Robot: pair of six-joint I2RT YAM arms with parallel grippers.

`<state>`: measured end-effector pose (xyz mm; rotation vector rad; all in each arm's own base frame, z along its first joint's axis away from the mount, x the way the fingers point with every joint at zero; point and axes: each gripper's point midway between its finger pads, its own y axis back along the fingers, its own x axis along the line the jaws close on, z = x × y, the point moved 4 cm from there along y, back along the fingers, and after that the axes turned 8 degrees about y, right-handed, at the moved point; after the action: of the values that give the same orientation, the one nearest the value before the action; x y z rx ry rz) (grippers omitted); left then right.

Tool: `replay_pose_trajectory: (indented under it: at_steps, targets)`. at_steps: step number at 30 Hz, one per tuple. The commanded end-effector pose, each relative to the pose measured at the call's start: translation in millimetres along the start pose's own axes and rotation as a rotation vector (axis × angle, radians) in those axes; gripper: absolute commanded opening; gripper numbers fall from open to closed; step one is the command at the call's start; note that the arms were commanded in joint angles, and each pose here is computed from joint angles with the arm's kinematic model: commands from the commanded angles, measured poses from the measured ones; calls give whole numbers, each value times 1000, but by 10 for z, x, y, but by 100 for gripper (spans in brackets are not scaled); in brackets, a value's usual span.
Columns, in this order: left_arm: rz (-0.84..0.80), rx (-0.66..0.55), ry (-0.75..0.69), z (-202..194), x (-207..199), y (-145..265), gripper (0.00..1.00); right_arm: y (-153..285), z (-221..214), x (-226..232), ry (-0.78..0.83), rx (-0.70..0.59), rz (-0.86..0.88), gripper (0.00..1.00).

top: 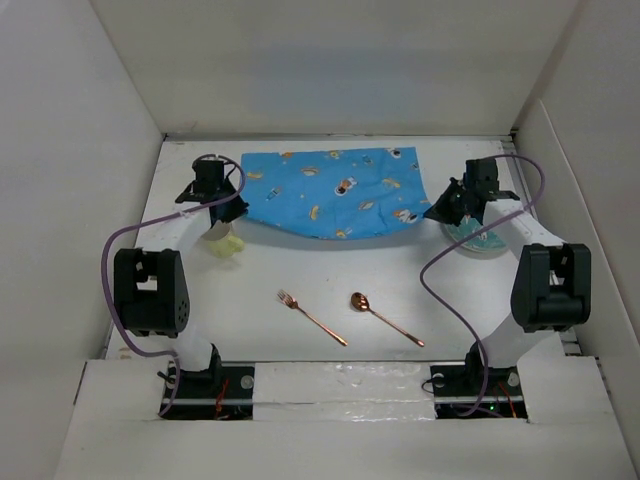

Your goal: Set the dinner table for one person

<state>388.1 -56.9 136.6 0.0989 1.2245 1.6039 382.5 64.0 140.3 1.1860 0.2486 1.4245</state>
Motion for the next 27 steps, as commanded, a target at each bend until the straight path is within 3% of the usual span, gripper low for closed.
replay_pose_trajectory:
  at_steps: [1, 27]
  targets:
    - [12, -34, -64, 10, 60, 28, 0, 139, 28, 62, 58, -56, 24, 0]
    - [13, 154, -226, -375, 280, 429, 0, 468, -595, -337, 67, 64, -104, 0]
